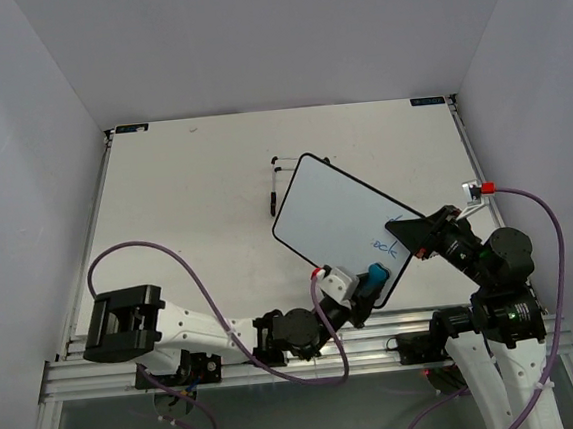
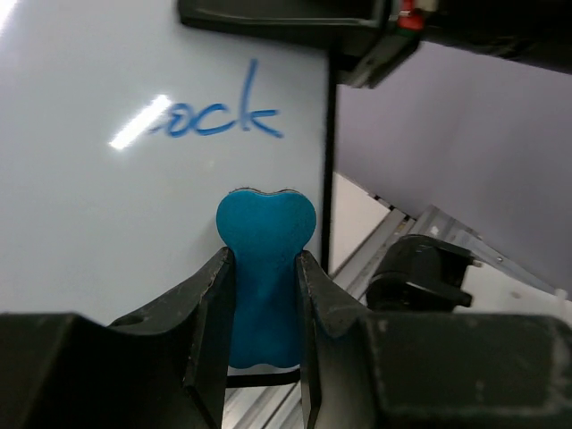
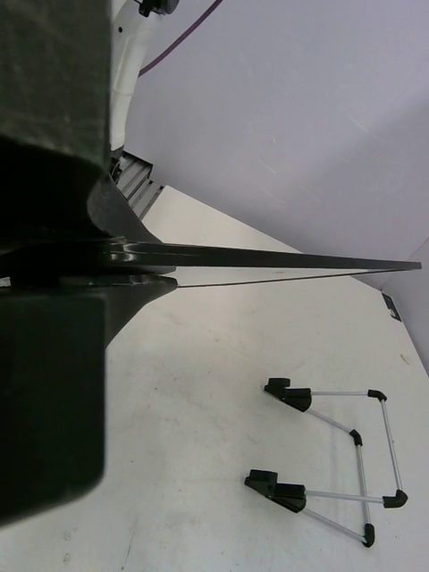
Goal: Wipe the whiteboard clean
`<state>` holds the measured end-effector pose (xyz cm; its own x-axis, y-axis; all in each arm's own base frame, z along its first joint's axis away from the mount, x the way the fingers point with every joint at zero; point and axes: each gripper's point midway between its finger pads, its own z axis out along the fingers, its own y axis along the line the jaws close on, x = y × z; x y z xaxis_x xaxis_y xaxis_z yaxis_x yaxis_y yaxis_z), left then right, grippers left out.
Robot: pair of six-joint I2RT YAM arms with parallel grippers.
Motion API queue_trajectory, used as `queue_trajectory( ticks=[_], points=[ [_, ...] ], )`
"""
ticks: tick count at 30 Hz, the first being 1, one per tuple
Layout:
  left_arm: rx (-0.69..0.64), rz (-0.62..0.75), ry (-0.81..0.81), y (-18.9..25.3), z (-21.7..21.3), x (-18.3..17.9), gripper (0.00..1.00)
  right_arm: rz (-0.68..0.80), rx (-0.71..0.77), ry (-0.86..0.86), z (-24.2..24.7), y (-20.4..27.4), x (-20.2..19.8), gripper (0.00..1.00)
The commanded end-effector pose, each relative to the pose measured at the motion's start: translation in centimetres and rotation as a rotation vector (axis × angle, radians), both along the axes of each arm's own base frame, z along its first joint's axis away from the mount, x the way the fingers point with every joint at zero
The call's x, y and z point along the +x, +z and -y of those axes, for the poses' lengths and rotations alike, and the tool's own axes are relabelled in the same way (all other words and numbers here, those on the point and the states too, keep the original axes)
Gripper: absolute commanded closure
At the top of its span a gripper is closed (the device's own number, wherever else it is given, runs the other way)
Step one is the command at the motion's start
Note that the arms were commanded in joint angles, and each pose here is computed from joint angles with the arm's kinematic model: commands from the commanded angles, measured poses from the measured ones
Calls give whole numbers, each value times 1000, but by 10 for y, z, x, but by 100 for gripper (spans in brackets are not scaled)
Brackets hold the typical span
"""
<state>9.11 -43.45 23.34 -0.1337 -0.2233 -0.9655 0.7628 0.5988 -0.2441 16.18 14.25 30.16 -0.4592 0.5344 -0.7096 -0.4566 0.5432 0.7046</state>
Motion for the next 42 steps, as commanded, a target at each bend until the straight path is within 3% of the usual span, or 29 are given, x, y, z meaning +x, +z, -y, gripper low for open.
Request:
queue_trajectory(
  ticks=[1, 7, 14, 20, 28, 32, 38, 42],
  points=[
    [56, 31, -81, -8, 29, -24, 100, 138, 194, 178, -18, 72, -43, 92],
    [142, -11, 74, -15, 14, 19, 100, 163, 140, 150, -14, 76, -47, 92],
    [200, -42, 268, -13, -33, 109, 100, 191, 109, 194, -18, 77, -54, 92],
    [208, -19, 311, -4, -54, 139, 100, 194, 95, 227, -21, 78, -59, 92],
    [217, -7, 120, -6, -8, 104, 100, 196, 105, 223, -21, 75, -55, 92],
    [230, 7, 2, -7, 24, 59, 100, 208, 84, 198, -18, 76, -51, 92],
    [338, -96, -100, -29, 60, 17, 100, 248, 74, 181, -17, 78, -49, 92],
    [373, -170, -117, -41, 61, 2, 100, 247, 65, 173, -16, 78, -47, 92]
  ],
)
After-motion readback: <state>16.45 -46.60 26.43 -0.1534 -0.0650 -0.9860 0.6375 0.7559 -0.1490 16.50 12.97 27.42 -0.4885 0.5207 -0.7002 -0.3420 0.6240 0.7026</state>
